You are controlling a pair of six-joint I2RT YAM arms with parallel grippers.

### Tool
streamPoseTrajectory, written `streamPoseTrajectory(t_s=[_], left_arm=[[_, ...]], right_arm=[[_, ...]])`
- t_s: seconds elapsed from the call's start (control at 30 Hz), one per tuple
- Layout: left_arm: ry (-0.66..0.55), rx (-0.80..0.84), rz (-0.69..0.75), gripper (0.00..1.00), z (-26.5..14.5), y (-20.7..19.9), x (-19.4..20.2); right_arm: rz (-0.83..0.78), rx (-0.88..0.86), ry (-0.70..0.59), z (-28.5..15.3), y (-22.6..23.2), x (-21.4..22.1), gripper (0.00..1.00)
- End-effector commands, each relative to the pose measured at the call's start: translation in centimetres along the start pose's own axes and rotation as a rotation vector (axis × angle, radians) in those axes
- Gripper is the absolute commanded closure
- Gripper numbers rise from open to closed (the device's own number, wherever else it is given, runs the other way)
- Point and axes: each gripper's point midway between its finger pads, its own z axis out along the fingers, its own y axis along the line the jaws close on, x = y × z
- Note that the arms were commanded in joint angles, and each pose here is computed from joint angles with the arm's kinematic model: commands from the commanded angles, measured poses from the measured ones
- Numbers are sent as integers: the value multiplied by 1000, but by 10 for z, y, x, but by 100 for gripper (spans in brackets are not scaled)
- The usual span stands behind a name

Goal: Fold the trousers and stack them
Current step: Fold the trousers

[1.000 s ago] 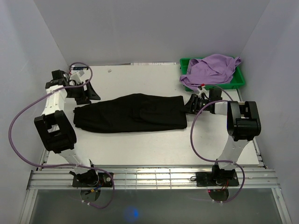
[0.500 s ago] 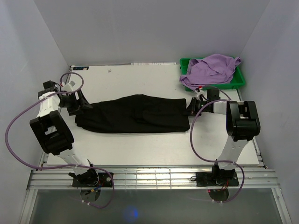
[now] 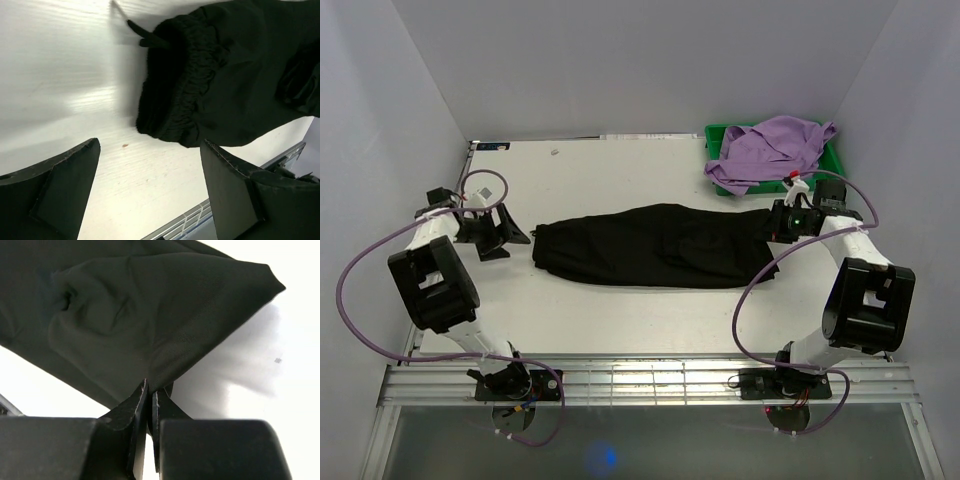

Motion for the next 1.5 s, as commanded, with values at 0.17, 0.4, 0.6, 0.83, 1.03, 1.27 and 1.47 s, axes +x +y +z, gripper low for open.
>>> streamPoseTrajectory(t_s=[0.17, 0.4, 0.6, 0.83, 1.03, 1.27, 1.47], left_arm=[[13, 142, 72, 15, 38, -36, 6], [48, 178, 41, 29, 70, -36, 8], [115, 204, 23, 68, 92, -41, 24], [190, 236, 22, 100, 102, -60, 51], [190, 229, 11, 100, 105, -72, 60], [187, 206, 15, 100, 113, -85, 67], [194, 154, 8, 100, 122, -83, 78]], right_arm=[[-11, -46, -59, -36, 39, -32, 92], [15, -87, -80, -40, 64, -49, 92], [-6, -103, -106, -38, 91, -67, 92], [-62, -135, -126, -17, 152, -86, 92], [-84, -155, -96, 14, 196, -85, 92], [-67, -169, -7, 63, 239, -64, 92], [-67, -174, 51, 103, 276, -49, 92]])
